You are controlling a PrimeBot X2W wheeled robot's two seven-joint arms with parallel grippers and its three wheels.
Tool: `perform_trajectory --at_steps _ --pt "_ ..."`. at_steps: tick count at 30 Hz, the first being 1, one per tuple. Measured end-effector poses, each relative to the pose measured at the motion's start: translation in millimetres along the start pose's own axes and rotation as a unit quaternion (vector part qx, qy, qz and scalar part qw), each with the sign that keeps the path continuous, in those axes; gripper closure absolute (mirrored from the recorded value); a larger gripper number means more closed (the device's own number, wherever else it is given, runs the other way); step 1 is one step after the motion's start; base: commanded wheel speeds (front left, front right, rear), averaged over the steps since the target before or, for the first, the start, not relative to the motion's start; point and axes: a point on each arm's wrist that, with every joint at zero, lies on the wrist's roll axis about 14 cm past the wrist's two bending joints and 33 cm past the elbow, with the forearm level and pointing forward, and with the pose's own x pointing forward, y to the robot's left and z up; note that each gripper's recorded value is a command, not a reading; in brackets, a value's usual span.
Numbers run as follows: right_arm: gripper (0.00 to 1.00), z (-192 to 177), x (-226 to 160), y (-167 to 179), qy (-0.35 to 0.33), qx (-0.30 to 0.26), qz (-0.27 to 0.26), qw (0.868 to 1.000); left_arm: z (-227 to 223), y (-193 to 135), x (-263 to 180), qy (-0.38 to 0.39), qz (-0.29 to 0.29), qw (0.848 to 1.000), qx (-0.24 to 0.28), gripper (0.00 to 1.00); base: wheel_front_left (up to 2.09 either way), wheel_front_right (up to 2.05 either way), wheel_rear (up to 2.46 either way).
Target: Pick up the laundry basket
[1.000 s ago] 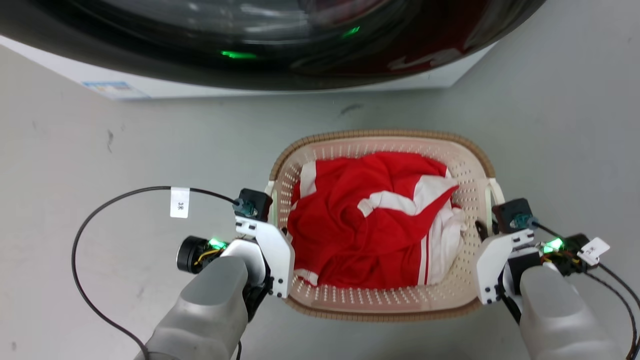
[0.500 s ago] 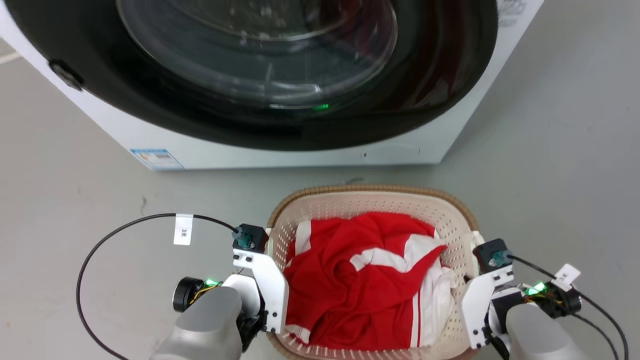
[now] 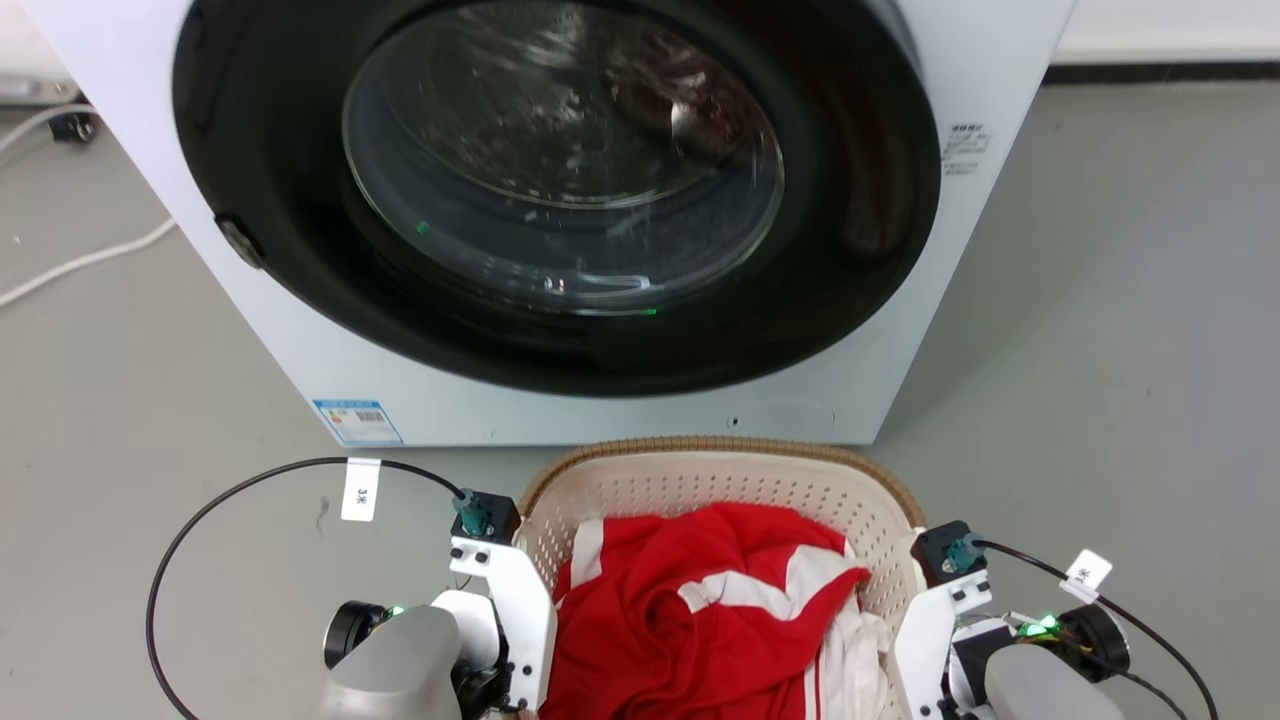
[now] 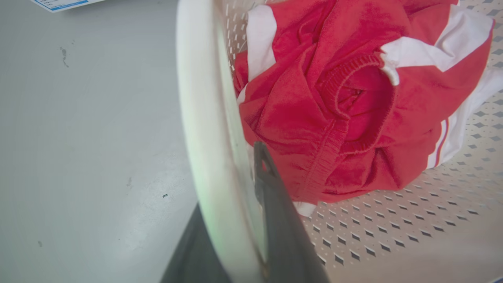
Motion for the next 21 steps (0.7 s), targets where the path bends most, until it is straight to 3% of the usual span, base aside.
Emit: perform_trajectory --at_steps 21 --pt "1.0 7 -34 14 0.012 0.001 0.007 1.0 2 -1 -33 -0.01 0.013 1.0 0.023 1.0 0.0 0.0 0.0"
